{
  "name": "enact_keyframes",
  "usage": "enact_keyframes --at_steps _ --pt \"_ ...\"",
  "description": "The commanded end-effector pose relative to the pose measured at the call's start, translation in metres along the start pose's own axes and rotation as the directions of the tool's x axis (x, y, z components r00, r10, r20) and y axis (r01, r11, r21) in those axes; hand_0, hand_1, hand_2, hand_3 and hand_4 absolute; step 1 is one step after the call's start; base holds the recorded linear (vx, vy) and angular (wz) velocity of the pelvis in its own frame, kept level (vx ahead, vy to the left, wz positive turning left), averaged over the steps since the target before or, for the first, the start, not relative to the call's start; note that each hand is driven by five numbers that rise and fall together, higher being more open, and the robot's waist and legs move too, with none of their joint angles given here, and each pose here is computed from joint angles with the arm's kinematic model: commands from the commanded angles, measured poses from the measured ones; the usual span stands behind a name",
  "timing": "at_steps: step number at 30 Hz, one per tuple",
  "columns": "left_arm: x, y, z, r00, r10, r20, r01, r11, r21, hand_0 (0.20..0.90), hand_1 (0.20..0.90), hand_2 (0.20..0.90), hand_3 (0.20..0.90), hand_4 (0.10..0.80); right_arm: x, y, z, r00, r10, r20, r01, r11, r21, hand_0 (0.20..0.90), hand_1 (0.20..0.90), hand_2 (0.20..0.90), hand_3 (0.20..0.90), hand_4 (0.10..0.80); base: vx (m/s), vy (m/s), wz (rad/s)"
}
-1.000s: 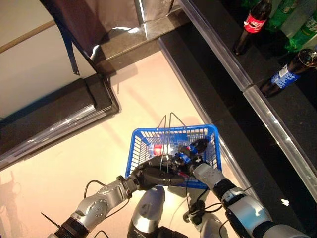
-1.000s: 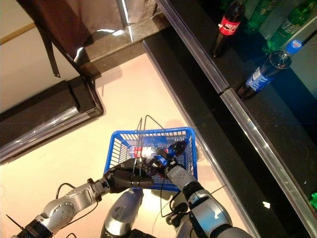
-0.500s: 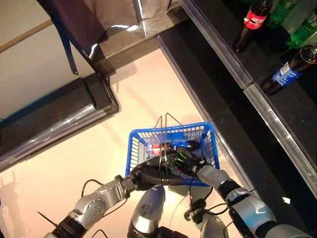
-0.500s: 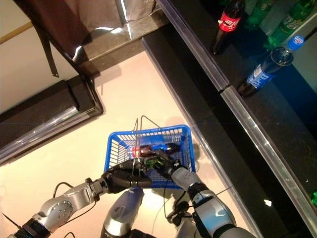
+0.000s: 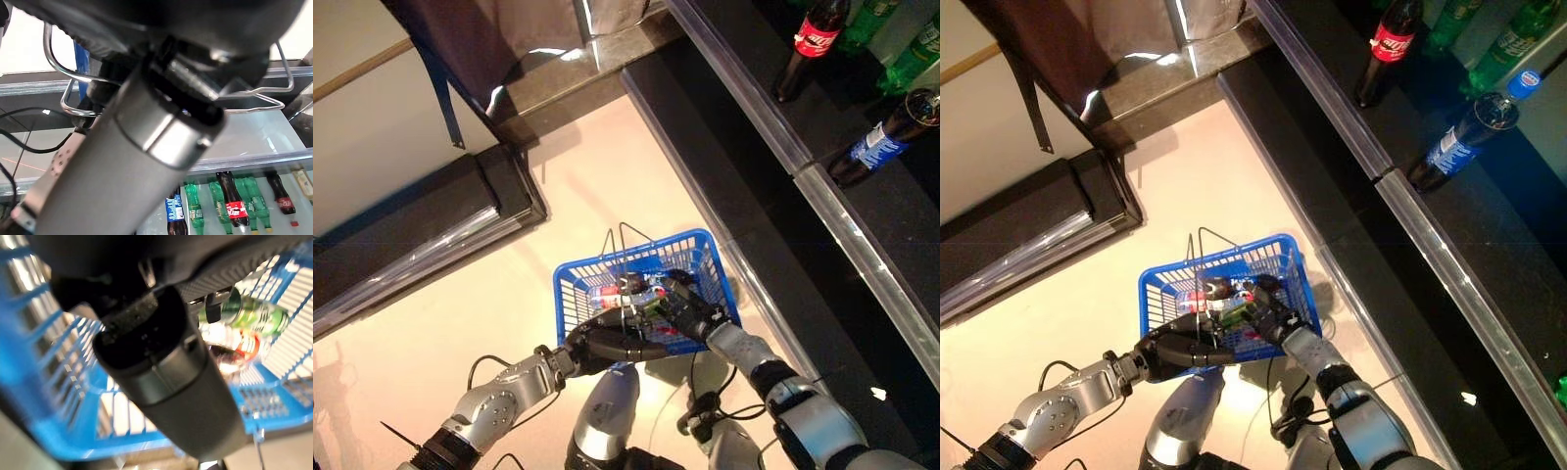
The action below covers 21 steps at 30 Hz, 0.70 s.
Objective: Pick up the drink and place into the basket.
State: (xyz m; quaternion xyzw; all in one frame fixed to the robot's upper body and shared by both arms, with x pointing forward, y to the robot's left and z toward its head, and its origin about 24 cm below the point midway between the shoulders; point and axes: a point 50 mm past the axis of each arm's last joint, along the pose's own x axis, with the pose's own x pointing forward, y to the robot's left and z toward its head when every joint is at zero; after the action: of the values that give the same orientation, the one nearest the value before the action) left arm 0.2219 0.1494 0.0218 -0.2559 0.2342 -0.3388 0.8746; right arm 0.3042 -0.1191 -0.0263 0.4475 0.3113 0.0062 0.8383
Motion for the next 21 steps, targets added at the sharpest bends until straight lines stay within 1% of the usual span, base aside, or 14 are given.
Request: enact_keyframes --at_steps 1,3,5,9,11,12,13,14,15,17,19,20,21 --pt "-0.001 -0.094 0.032 0.794 -0.52 0.316 0.512 0.851 0.114 0.3 0.3 0.3 0.2 0.1 -0.008 0.029 -0.026 0.986 0.164 -0.03 -0.165 0.985 -0.049 0.9 0.9 0.9 0.9 0.8 -0.033 -0.03 -0.25" --pt "-0.004 -0.087 0.028 0.809 -0.473 0.349 0.448 0.88 0.156 0.3 0.3 0.3 0.2 0.1 -0.024 0.03 -0.042 0.972 0.231 -0.052 -0.234 0.971 -0.054 0.9 0.9 0.9 0.9 0.8 -0.021 -0.03 -0.16" --pt "-0.006 -0.081 0.025 0.828 -0.425 0.367 0.39 0.905 0.167 0.3 0.3 0.3 0.2 0.1 -0.035 0.028 -0.048 0.957 0.283 -0.062 -0.286 0.958 -0.039 0.9 0.9 0.9 0.9 0.8 -0.01 -0.043 -0.19" --pt "-0.012 -0.063 0.022 0.862 -0.27 0.429 0.197 0.958 0.206 0.3 0.3 0.3 0.2 0.1 -0.064 0.023 -0.056 0.923 0.38 -0.062 -0.384 0.92 -0.08 0.9 0.9 0.9 0.9 0.8 0.007 -0.052 -0.3" --pt "-0.014 -0.054 0.018 0.871 -0.195 0.451 0.122 0.975 0.185 0.3 0.3 0.3 0.2 0.1 -0.075 0.018 -0.059 0.909 0.41 -0.076 -0.416 0.904 -0.096 0.9 0.9 0.9 0.9 0.8 0.013 -0.047 -0.32" --pt "-0.017 -0.044 0.014 0.876 -0.106 0.47 0.038 0.988 0.153 0.3 0.3 0.3 0.2 0.1 -0.082 0.014 -0.06 0.898 0.431 -0.086 -0.438 0.891 -0.115 0.9 0.9 0.9 0.9 0.8 0.014 -0.045 -0.41" --pt "-0.017 -0.04 0.012 0.877 -0.08 0.473 0.019 0.991 0.132 0.3 0.3 0.3 0.2 0.1 -0.084 0.013 -0.06 0.897 0.433 -0.089 -0.442 0.889 -0.123 0.9 0.9 0.9 0.9 0.8 0.021 -0.061 -0.39" --pt "-0.02 -0.03 0.005 0.879 0.02 0.477 -0.068 0.994 0.083 0.3 0.3 0.3 0.2 0.1 -0.089 0.007 -0.062 0.894 0.436 -0.099 -0.447 0.884 -0.139 0.9 0.9 0.9 0.9 0.8 0.041 -0.044 -0.31" --pt "-0.023 -0.021 0.0 0.872 0.087 0.481 -0.134 0.989 0.063 0.3 0.3 0.3 0.2 0.1 -0.094 0.003 -0.064 0.891 0.44 -0.112 -0.452 0.88 -0.145 0.9 0.9 0.9 0.9 0.8 0.052 -0.048 -0.37" --pt "-0.028 -0.013 -0.009 0.863 0.168 0.476 -0.206 0.978 0.029 0.3 0.3 0.3 0.2 0.1 -0.099 -0.003 -0.066 0.889 0.441 -0.122 -0.456 0.876 -0.157 0.9 0.9 0.9 0.9 0.8 0.048 -0.036 -0.38" --pt "-0.039 0.007 -0.025 0.829 0.331 0.452 -0.364 0.931 -0.014 0.3 0.3 0.3 0.2 0.1 -0.108 -0.013 -0.066 0.89 0.44 -0.117 -0.455 0.874 -0.173 0.9 0.9 0.9 0.9 0.8 0.043 -0.044 -0.23" --pt "-0.041 0.009 -0.028 0.824 0.348 0.447 -0.38 0.925 -0.02 0.3 0.3 0.3 0.2 0.1 -0.109 -0.014 -0.066 0.89 0.44 -0.118 -0.455 0.873 -0.173 0.9 0.9 0.9 0.9 0.8 0.022 -0.041 -0.24" --pt "-0.049 0.022 -0.04 0.785 0.459 0.415 -0.479 0.876 -0.063 0.3 0.3 0.3 0.2 0.1 -0.111 -0.02 -0.064 0.89 0.445 -0.1 -0.456 0.872 -0.177 0.9 0.9 0.9 0.9 0.8 0.011 -0.028 -0.24"
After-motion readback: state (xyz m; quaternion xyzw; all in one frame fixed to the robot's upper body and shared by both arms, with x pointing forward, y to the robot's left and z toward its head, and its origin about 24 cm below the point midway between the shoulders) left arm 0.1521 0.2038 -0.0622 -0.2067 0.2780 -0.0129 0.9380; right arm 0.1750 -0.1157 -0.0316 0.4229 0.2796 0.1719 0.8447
